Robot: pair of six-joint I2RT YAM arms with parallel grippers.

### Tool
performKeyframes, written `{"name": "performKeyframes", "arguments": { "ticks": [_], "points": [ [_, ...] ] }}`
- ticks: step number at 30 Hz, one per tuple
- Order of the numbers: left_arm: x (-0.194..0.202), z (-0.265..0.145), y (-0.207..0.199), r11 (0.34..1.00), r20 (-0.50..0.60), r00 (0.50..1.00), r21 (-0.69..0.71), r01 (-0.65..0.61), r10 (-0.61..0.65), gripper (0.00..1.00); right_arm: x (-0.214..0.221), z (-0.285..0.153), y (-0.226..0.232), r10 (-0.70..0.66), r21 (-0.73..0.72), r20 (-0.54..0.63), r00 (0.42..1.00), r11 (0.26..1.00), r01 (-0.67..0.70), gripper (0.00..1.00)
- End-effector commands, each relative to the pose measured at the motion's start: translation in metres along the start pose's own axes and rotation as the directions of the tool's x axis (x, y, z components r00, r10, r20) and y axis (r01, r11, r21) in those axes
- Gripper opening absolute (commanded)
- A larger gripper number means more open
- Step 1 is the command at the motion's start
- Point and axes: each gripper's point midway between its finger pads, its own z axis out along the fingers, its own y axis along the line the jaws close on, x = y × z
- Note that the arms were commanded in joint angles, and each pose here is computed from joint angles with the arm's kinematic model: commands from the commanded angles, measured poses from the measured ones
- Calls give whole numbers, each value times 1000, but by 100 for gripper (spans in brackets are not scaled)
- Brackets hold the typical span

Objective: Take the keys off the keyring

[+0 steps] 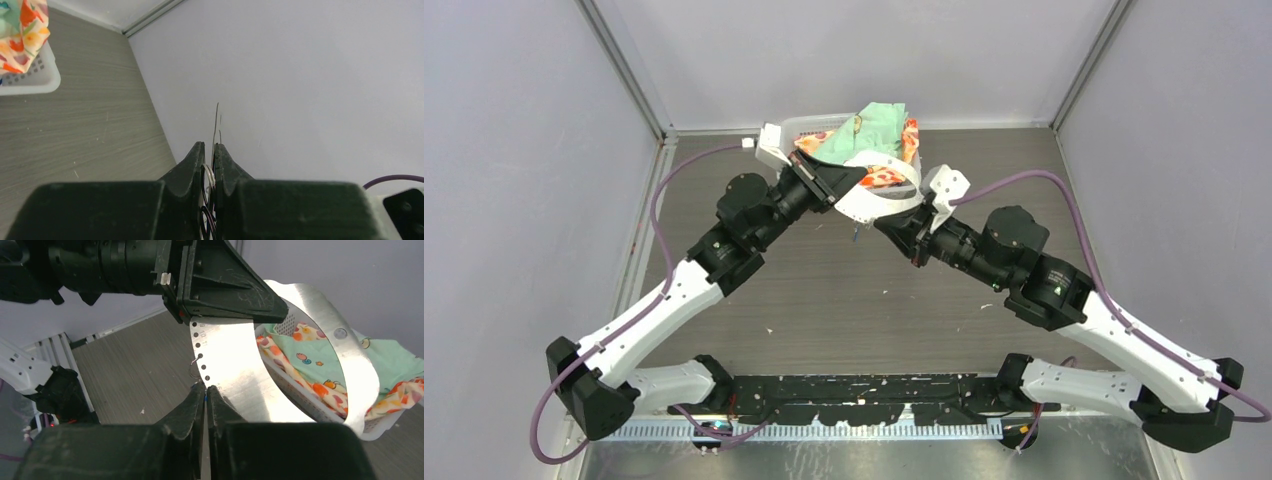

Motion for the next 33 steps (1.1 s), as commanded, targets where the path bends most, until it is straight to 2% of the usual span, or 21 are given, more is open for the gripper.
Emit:
{"name": "performKeyframes", "arguments": {
  "ticks": [1,3,5,8,10,13,17,19,22,23,26,29,31,33],
  "points": [
    [-42,-21,-48,975,194,979,221,22,-66,1,-22,-16,-4,171,40,157,973,983,-180,19],
    [-50,-29,-59,954,243,966,299,11,-88,1,-29,-22,-5,286,34,210,935,954,-299,36],
    [-54,-34,-64,933,271,955,359,18,-122,0,-29,-23,1,364,4,221,905,928,-374,48],
    [-62,-48,-79,877,314,933,481,6,-178,1,-23,-23,20,413,-108,215,885,911,-398,56],
    [-69,-56,-91,834,334,919,551,-10,-210,1,-21,-25,21,425,-131,262,866,905,-404,62],
    [-68,-61,-114,783,316,929,620,-51,-190,0,-30,-26,20,405,-168,368,837,914,-369,71],
    [-70,-64,-138,716,301,936,693,-83,-183,1,-40,-20,17,315,-169,496,809,949,-266,71],
    [-69,-63,-144,701,281,942,709,-75,-183,0,-42,-18,12,274,-149,566,778,962,-231,74],
    [-71,-64,-150,671,260,941,740,-50,-217,1,-54,-27,-1,292,-140,687,665,952,-272,79],
    [-71,-65,-153,657,252,942,752,-48,-220,1,-58,-28,-2,308,-154,695,650,947,-283,79],
    [-70,-72,-165,601,228,947,798,-48,-226,1,-59,-20,6,394,-245,630,669,918,-311,78],
    [-68,-77,-174,559,200,955,828,-45,-219,1,-68,-23,7,486,-378,578,656,871,-313,70],
    [-67,-80,-178,541,188,959,840,-45,-213,1,-81,-36,0,546,-467,579,606,831,-302,66],
    [-66,-80,-180,535,178,961,844,-39,-211,1,-84,-41,-12,587,-510,570,574,801,-313,67]
  ]
}}
